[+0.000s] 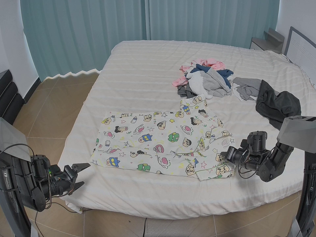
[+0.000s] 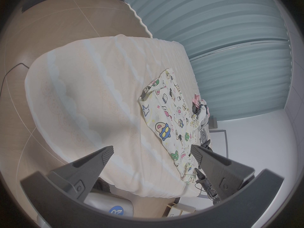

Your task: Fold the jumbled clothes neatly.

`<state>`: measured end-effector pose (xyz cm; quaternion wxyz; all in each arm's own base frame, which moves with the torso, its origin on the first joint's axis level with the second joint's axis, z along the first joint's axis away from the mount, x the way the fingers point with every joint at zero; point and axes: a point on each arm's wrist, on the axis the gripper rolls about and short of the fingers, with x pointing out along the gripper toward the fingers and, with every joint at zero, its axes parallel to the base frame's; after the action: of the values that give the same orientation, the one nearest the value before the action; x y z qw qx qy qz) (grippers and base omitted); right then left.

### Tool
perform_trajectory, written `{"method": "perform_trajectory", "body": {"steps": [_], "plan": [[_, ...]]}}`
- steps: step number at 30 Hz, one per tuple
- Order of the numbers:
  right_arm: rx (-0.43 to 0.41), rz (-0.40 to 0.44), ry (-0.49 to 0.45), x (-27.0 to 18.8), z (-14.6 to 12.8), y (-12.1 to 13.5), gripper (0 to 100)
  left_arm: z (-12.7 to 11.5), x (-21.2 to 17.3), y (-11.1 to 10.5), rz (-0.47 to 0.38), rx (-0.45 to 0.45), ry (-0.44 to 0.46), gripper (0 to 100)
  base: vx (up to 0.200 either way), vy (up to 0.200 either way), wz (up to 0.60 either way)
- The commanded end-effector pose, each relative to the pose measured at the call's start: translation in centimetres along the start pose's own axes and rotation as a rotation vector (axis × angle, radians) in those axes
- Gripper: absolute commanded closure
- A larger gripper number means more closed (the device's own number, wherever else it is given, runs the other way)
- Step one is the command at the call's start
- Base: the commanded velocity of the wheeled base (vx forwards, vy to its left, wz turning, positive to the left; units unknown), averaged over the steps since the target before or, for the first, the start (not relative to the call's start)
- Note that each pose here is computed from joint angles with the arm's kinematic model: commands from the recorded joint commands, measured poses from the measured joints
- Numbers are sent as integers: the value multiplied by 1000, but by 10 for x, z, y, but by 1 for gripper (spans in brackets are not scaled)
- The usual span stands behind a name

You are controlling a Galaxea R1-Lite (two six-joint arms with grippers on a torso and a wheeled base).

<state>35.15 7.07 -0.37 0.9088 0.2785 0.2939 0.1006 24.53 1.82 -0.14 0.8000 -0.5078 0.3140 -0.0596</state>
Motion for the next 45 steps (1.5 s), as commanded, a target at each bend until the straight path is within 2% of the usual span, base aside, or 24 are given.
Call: {"method": "perform_trajectory", "body": {"steps": [1, 7, 8, 17, 22, 24, 28, 30, 33, 37, 45], "plan": [[5, -16, 3, 7, -3, -4, 100, 1, 0, -1, -11, 7, -10, 0, 0, 0, 0], [5, -36, -4, 8, -4, -7, 100, 1, 0, -1, -12, 8, -8, 0, 0, 0, 0], [5, -38, -1, 6, -5, -6, 0, 1, 0, -1, -12, 8, -8, 0, 0, 0, 0], [18, -40, -67, -23, 16, -3, 0, 1, 1, -1, -11, 8, -6, 0, 0, 0, 0], [117, -60, -139, -58, 24, 11, 0, -9, 10, -6, 5, 34, 2, 0, 0, 0, 0], [175, -66, -154, -76, 17, 24, 0, -24, 20, -17, 36, 79, -25, 0, 0, 0, 0], [193, -97, -132, -93, -5, 36, 0, -45, 44, -30, 57, 122, -62, 0, 0, 0, 0], [200, -151, -128, -98, -21, 38, 0, -54, 64, -43, 36, 143, -122, 0, 0, 0, 0], [252, -199, -147, -98, -25, 34, 0, -52, 81, -50, 15, 154, -128, 0, 0, 0, 0], [296, -222, -149, -105, -30, 30, 0, -46, 102, -55, 77, 137, -123, 0, 0, 0, 0], [297, -181, -175, -115, -37, 29, 0, -40, 117, -59, 103, 102, -135, 0, 0, 0, 0]]}}
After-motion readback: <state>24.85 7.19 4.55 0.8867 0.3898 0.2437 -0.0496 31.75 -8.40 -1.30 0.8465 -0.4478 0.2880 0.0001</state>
